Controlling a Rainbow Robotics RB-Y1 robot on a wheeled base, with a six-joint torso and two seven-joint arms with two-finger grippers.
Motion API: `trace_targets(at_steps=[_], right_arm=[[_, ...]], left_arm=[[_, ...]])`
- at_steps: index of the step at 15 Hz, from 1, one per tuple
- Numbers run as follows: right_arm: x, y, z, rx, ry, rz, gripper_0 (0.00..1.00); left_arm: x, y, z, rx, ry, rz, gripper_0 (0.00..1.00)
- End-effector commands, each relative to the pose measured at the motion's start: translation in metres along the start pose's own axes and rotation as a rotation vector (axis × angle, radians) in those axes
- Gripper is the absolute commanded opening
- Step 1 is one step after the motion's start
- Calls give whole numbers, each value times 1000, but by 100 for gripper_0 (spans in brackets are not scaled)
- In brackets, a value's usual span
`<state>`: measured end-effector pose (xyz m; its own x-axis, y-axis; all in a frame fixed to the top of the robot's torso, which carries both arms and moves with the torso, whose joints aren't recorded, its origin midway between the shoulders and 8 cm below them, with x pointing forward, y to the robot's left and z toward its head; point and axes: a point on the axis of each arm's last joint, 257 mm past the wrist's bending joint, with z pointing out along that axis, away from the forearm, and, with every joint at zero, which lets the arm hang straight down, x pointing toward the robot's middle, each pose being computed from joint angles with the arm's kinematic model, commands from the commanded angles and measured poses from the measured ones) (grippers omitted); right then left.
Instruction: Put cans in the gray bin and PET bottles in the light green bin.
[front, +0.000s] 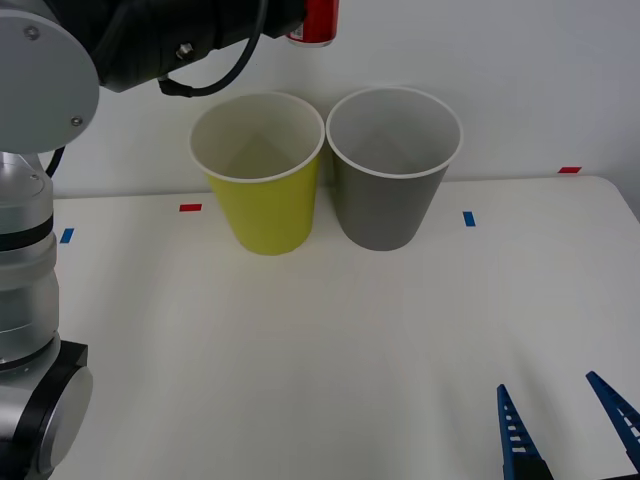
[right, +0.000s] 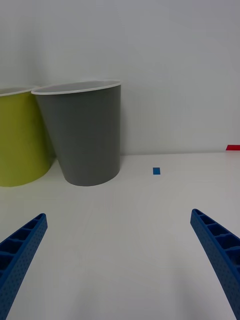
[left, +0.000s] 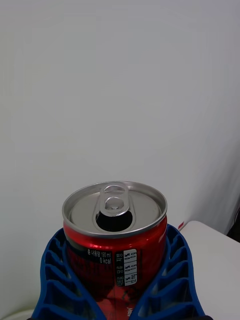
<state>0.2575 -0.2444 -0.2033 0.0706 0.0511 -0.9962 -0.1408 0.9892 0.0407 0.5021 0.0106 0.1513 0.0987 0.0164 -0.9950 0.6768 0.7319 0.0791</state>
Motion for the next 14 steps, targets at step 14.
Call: trace_targets(at_steps=[14], right_arm=[[0,0,0,0,0,0,100]], left_arm=[[47,-6,86,20,-164,29,0]])
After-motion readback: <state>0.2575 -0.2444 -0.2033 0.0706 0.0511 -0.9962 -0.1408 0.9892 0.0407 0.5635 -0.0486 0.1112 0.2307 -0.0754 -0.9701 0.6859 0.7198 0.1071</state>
